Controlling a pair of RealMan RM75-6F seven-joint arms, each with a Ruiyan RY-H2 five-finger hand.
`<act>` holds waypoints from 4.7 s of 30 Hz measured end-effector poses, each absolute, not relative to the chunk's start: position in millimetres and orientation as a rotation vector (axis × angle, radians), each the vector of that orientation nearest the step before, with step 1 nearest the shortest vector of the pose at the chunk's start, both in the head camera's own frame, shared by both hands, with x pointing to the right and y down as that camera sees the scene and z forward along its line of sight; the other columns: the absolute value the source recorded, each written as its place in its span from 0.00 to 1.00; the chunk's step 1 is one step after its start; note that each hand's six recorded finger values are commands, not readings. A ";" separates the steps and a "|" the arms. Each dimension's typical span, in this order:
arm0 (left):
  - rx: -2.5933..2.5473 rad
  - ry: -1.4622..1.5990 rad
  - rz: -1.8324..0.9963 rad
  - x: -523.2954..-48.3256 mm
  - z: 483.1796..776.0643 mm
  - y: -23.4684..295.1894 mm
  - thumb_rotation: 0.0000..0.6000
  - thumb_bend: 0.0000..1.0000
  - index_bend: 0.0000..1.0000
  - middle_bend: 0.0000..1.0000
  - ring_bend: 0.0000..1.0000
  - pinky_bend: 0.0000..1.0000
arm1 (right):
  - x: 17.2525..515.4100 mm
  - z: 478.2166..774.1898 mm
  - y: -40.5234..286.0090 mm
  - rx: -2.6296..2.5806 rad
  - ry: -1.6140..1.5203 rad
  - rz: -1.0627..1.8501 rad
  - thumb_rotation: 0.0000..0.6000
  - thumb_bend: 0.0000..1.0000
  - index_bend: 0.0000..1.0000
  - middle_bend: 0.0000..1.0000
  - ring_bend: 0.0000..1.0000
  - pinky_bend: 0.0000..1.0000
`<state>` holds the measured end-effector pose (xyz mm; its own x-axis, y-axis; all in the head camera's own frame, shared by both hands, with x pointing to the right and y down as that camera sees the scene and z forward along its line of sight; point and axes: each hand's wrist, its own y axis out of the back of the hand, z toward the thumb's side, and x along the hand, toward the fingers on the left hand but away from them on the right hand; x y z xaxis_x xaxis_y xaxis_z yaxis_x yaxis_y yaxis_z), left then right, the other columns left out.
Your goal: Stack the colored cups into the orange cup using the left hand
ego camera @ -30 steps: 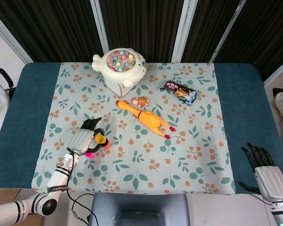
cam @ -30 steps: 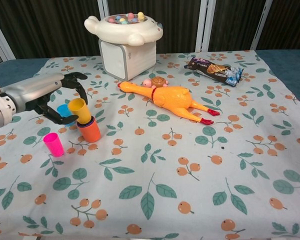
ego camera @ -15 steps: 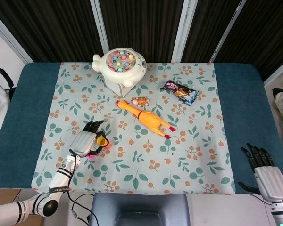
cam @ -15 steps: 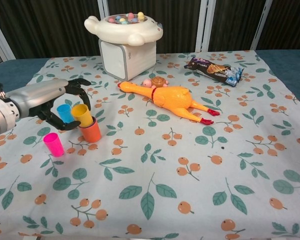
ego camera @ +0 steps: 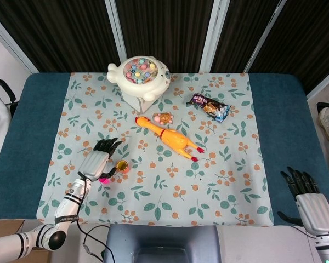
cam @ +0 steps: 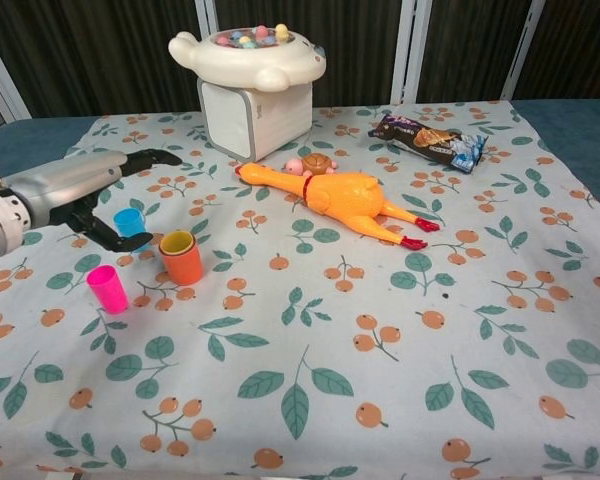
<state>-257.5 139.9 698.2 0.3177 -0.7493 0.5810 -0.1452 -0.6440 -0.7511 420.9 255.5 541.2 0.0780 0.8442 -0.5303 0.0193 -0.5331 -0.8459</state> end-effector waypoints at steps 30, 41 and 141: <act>-1.970 0.843 -1.524 -318.4 741.5 115.5 1.00 0.36 0.30 0.00 0.00 0.06 | 421.4 545.4 255.1 -1.666 -0.856 1.551 1.00 0.21 0.00 0.00 0.00 0.00; -1.995 0.838 -1.511 -305.5 747.7 116.1 1.00 0.36 0.35 0.00 0.00 0.06 | 421.5 546.4 254.5 -1.661 -0.855 1.555 1.00 0.21 0.00 0.00 0.00 0.00; -2.075 0.726 -1.232 -267.3 667.4 171.3 1.00 0.36 0.04 0.00 0.00 0.06 | 418.8 543.7 257.7 -1.682 -0.850 1.538 1.00 0.21 0.00 0.00 0.00 0.00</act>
